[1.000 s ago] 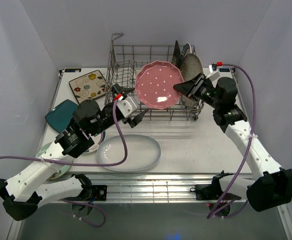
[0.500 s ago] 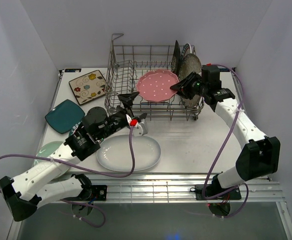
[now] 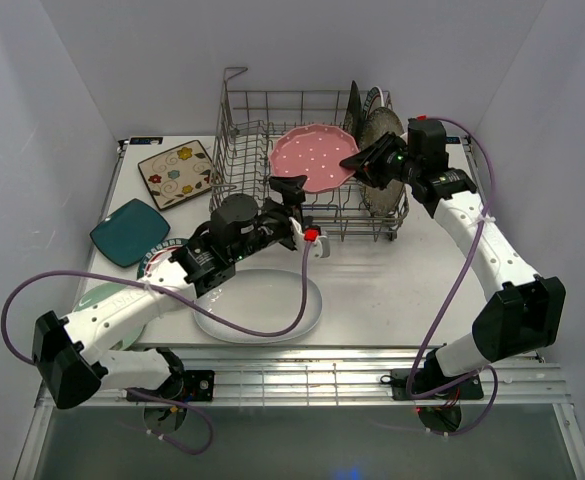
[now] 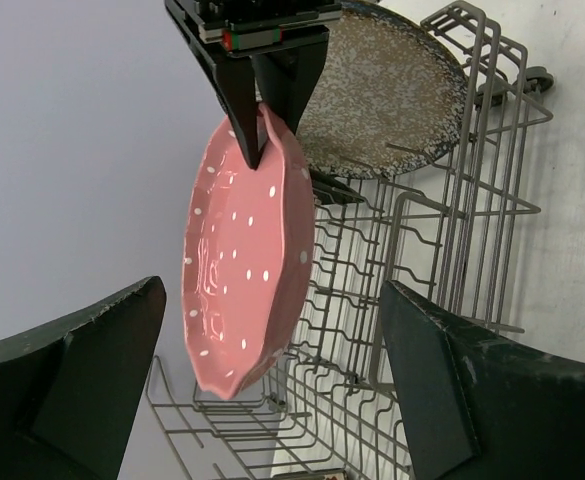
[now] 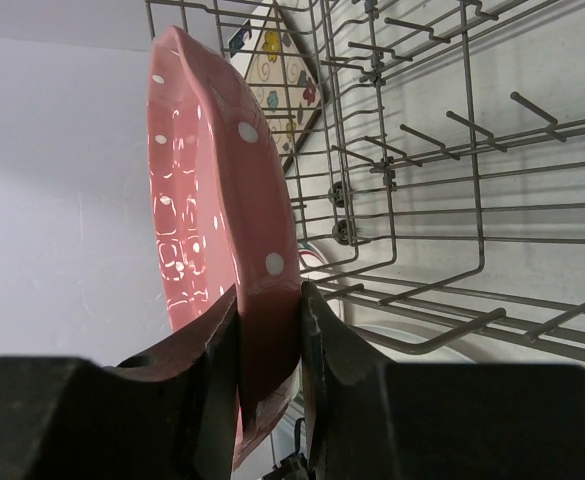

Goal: Load the plates into the dish rack
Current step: Insert the plate into the dish rack.

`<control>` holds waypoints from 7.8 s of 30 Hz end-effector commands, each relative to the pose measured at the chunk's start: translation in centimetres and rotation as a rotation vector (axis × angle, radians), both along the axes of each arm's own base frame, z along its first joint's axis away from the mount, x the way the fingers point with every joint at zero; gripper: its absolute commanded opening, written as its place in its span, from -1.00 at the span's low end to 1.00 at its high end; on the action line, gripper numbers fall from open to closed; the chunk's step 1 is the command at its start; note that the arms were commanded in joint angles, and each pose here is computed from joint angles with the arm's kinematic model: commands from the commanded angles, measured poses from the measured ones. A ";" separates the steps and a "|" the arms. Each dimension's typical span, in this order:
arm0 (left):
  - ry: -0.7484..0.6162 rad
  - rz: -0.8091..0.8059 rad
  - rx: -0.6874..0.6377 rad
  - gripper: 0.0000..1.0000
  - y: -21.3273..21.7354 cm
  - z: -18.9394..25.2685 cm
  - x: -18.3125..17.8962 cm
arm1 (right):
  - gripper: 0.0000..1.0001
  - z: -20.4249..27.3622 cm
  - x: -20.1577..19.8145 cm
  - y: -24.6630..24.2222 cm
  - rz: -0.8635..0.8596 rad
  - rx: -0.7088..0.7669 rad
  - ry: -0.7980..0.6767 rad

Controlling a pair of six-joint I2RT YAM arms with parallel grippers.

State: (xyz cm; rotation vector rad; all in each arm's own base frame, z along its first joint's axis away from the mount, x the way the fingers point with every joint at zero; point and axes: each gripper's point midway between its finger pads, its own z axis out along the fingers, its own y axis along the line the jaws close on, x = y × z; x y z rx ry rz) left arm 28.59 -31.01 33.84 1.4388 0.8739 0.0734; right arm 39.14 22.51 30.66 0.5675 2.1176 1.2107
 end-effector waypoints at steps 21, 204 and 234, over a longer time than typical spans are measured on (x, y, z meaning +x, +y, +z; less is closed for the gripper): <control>-0.177 0.167 0.044 0.67 -2.7 1.6 3.6 | -0.85 10.4 -2.3 0.7 0.069 0.148 -0.249; 0.615 0.595 -1.010 0.96 26.3 -0.4 13.3 | -0.55 -13.0 23.9 1.8 -0.463 -1.352 -0.647; 0.611 0.584 -1.010 0.96 26.1 0.1 12.8 | 0.21 -1.8 21.1 -1.2 -0.613 -1.303 -0.669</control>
